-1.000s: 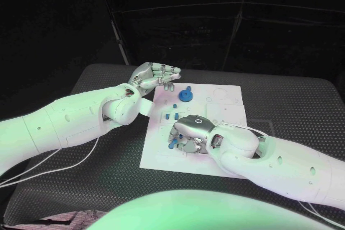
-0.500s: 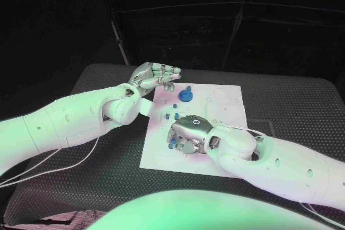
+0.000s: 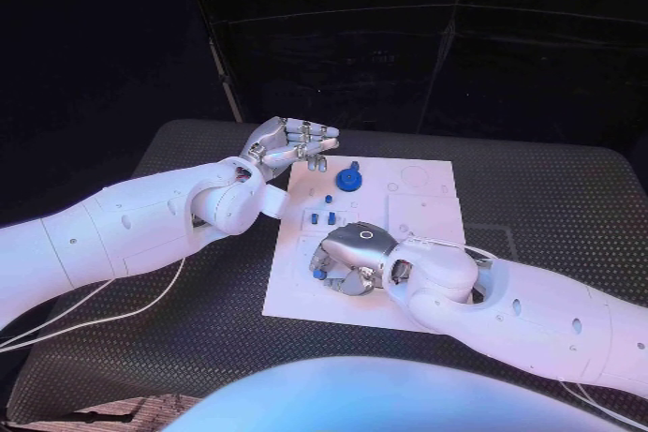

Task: Assemble the parts on the task board

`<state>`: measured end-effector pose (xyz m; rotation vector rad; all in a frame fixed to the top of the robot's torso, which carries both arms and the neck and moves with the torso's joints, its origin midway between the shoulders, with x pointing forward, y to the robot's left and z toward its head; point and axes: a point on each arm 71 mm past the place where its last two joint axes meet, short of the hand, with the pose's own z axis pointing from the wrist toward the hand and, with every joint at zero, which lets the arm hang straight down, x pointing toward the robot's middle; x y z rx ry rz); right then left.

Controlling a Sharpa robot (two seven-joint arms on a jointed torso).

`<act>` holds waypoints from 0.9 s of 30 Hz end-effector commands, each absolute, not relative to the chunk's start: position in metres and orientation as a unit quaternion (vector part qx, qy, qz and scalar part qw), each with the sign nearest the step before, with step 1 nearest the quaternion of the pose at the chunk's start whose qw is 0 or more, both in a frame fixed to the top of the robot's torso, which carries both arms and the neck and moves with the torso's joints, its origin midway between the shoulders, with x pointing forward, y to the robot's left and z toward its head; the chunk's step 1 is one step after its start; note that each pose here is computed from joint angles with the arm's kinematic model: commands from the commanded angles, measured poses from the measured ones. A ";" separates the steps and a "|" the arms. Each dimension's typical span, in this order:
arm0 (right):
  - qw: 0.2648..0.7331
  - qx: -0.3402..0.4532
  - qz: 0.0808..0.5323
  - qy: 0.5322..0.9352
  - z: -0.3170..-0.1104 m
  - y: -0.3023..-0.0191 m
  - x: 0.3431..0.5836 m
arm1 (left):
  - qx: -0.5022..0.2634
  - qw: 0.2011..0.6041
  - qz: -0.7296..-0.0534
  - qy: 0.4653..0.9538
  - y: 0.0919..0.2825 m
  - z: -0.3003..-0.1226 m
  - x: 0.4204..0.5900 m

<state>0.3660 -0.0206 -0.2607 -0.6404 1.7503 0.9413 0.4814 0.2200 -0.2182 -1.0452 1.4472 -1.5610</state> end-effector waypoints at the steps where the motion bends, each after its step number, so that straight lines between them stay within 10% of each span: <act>1: 0.509 -0.260 0.409 0.712 -0.257 -0.019 0.365 | -0.407 0.370 -0.615 0.565 0.219 -0.217 0.481; 27: 0.543 -0.136 0.447 0.697 -0.232 -0.091 0.363 | -0.409 0.373 -0.611 0.566 0.224 -0.218 0.482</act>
